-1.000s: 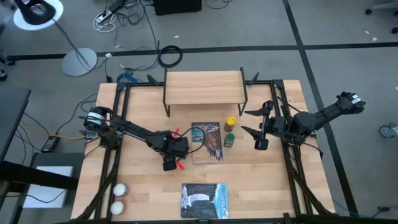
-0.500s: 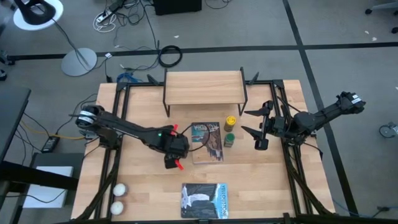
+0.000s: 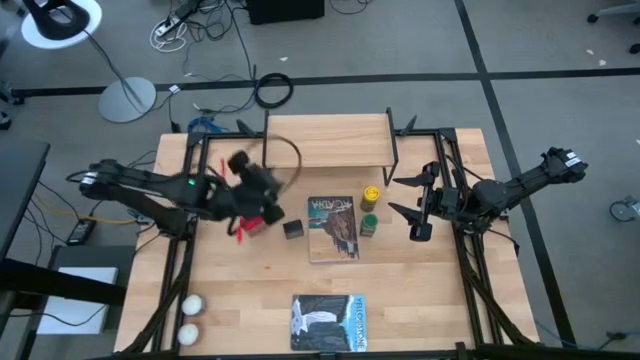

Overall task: Shelf spices
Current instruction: Put the brown seasoning bottle on the shelf, then put the black seasoning can on the shelf

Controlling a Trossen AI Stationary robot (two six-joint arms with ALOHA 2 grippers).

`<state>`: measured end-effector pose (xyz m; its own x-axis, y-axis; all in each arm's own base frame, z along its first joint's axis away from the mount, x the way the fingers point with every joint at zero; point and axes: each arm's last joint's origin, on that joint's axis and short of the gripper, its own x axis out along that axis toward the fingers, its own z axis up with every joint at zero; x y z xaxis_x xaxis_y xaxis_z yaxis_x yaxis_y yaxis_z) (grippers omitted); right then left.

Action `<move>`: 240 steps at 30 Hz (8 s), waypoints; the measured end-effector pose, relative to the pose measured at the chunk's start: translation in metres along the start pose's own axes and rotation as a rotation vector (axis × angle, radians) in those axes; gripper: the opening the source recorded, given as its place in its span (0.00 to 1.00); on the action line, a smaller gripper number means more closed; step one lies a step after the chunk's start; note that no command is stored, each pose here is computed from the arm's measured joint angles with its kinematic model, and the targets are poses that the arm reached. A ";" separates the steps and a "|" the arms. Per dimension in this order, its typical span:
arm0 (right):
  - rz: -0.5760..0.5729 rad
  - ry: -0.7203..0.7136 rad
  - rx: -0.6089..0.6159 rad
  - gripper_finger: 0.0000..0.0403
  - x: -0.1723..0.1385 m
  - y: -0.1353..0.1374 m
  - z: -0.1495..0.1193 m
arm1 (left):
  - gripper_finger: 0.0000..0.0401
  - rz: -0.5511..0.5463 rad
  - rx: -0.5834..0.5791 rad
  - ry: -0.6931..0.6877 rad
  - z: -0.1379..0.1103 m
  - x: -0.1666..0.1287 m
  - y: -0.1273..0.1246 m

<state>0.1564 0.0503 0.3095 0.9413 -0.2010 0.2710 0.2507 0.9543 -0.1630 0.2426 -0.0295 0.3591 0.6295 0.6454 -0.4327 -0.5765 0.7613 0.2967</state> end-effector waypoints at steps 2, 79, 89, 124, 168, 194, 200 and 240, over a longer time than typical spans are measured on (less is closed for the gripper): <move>-0.001 -0.003 0.002 0.67 0.000 0.000 0.000 | 0.43 0.041 -0.025 -0.057 0.009 0.000 0.011; -0.033 -0.010 -0.050 0.67 0.002 -0.005 0.000 | 0.43 0.032 -0.344 -0.182 -0.093 0.226 0.169; -0.034 -0.014 -0.053 0.67 0.002 -0.005 0.001 | 0.65 0.019 -0.381 -0.178 -0.093 0.226 0.166; -0.052 -0.011 -0.083 0.67 0.003 -0.007 0.000 | 0.27 -0.766 -0.246 -1.027 0.031 0.129 0.135; -0.055 -0.020 -0.086 0.67 0.003 -0.008 0.001 | 0.75 -0.488 0.049 0.531 -0.051 0.102 -0.069; -0.047 -0.033 -0.075 0.67 0.003 -0.008 0.002 | 0.73 -0.412 -0.005 0.627 -0.098 0.104 -0.081; -0.047 -0.033 -0.074 0.67 0.003 -0.008 0.002 | 0.63 -0.437 0.037 0.608 -0.099 0.107 -0.085; -0.039 -0.042 -0.069 0.67 0.003 -0.007 0.003 | 0.31 -0.179 0.164 0.318 0.072 0.111 0.043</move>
<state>0.1569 0.0434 0.3143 0.9206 -0.2269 0.3179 0.3034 0.9280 -0.2162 0.3255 0.0794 0.3849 0.5051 0.4698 -0.7240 -0.3656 0.8763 0.3136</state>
